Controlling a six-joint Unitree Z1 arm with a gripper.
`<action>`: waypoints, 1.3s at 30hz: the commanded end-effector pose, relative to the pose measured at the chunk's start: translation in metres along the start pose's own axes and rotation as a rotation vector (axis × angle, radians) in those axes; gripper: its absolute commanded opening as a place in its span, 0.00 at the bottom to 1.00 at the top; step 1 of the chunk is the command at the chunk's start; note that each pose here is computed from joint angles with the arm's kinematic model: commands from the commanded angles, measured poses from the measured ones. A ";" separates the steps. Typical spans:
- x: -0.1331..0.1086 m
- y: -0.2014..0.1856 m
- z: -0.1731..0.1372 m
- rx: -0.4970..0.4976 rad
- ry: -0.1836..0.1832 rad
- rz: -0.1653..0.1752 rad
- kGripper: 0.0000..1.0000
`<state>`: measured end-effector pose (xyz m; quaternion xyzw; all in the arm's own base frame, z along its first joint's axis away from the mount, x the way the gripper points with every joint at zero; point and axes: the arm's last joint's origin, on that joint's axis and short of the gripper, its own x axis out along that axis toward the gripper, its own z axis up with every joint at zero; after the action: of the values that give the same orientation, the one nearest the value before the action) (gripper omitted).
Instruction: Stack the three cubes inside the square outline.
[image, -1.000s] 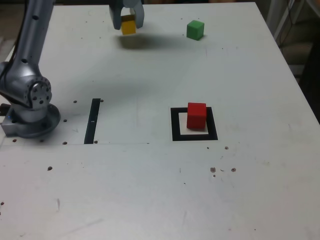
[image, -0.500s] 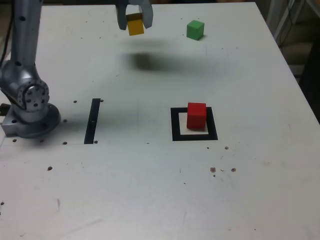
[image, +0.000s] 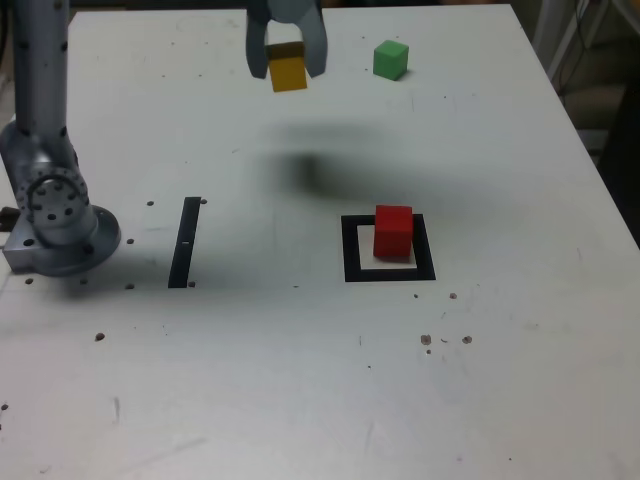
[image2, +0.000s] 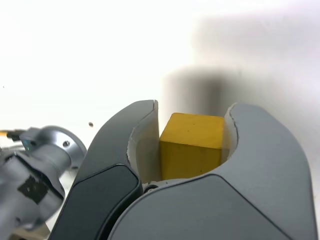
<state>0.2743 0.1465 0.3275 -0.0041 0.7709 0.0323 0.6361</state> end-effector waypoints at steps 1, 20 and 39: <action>-0.006 -0.014 0.004 0.013 -0.005 0.014 0.33; -0.014 -0.102 0.054 0.098 0.010 0.088 0.33; 0.004 -0.169 0.084 0.159 0.027 0.097 0.33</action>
<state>0.3601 -0.0149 0.3041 0.0830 0.7760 0.0038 0.6253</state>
